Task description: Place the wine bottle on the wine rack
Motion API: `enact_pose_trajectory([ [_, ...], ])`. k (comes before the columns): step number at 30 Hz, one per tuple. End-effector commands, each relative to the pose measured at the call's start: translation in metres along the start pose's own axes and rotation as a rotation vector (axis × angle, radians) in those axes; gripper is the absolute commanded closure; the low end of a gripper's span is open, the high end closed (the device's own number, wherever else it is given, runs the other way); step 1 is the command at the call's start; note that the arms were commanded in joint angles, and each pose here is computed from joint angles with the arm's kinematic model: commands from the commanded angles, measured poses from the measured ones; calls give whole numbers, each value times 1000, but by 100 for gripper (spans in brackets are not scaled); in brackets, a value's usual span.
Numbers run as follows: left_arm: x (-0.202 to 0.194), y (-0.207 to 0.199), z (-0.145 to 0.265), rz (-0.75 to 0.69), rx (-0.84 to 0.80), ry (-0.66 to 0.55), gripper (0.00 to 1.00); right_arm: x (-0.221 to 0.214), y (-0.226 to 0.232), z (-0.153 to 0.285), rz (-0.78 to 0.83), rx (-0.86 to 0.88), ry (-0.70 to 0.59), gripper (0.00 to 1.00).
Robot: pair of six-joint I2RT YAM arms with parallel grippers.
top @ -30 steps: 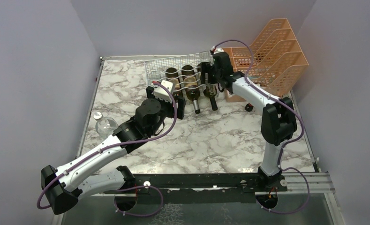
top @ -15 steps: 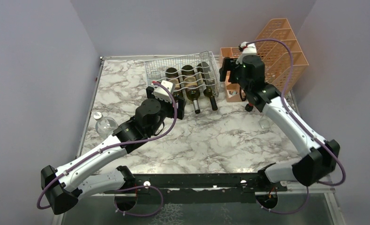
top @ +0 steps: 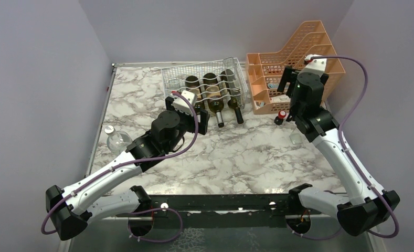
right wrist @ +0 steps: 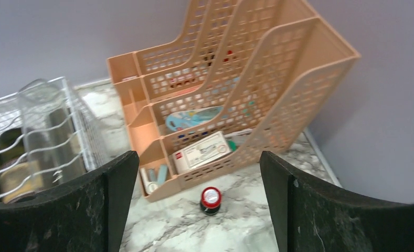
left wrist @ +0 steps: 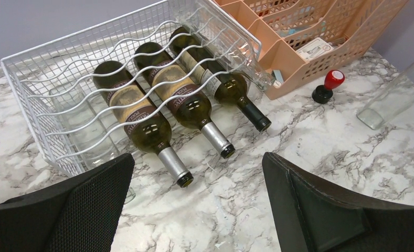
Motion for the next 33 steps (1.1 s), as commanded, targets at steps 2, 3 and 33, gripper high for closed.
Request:
enact_pose_trajectory([
  [2,17,-7,3,18,-48,-49,1,5,-52,3,-47,-220,-29,11],
  [3,18,-7,3,15,-49,-50,1,0,-60,2,-61,-247,-18,11],
  [33,24,-5,9,10,-50,-75,1,-112,-109,0,-188,-492,168,34],
])
Point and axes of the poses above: each gripper's point midway between its finger pads, its own z axis back along the fingers, its own y axis along the line the jaws close on, x = y × z, the point moved 2 cm from there along z, back along the fingers, and after that the axes turned 3 degrees about z, right-handed, at the moved point
